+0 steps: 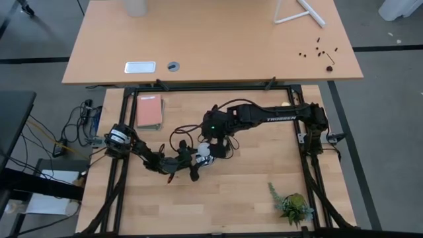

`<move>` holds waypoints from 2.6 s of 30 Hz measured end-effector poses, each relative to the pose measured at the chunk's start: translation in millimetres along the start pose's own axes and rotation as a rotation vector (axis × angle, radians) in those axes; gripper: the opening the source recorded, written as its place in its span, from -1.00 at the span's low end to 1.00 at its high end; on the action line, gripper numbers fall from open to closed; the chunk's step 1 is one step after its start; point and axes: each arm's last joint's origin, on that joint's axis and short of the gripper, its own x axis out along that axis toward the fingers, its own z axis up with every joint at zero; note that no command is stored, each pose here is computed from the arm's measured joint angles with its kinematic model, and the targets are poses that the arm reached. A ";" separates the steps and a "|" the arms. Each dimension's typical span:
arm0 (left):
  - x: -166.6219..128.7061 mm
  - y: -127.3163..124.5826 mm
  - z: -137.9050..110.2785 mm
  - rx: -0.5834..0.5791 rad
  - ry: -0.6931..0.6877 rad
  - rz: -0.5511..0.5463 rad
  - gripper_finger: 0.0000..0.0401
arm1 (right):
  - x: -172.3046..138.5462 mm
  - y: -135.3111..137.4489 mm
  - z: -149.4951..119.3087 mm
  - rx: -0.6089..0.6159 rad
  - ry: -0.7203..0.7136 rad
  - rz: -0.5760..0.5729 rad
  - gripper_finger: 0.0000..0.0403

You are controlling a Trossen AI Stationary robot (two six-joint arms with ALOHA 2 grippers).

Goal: Screw lightbulb
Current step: Remove the lightbulb from the silver lamp

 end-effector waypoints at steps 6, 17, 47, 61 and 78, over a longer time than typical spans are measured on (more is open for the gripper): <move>0.4 1.2 -3.1 0.019 0.026 0.007 0.24 | -0.3 -2.8 0.3 0.138 -0.017 -0.094 0.72; 2.3 2.6 -3.6 0.003 0.034 0.017 0.11 | -0.6 2.8 3.8 0.273 -0.082 -0.148 0.72; 3.1 1.9 -2.9 -0.001 0.032 0.017 -0.06 | -1.1 21.9 9.0 0.441 -0.147 -0.040 0.72; 28.3 -16.6 -2.3 0.024 0.023 0.029 -0.06 | -1.7 45.5 -12.4 0.336 0.007 -0.124 0.72; 40.4 -29.6 9.0 0.067 -0.013 0.013 -0.06 | 9.0 54.5 -24.0 0.205 0.124 -0.160 0.72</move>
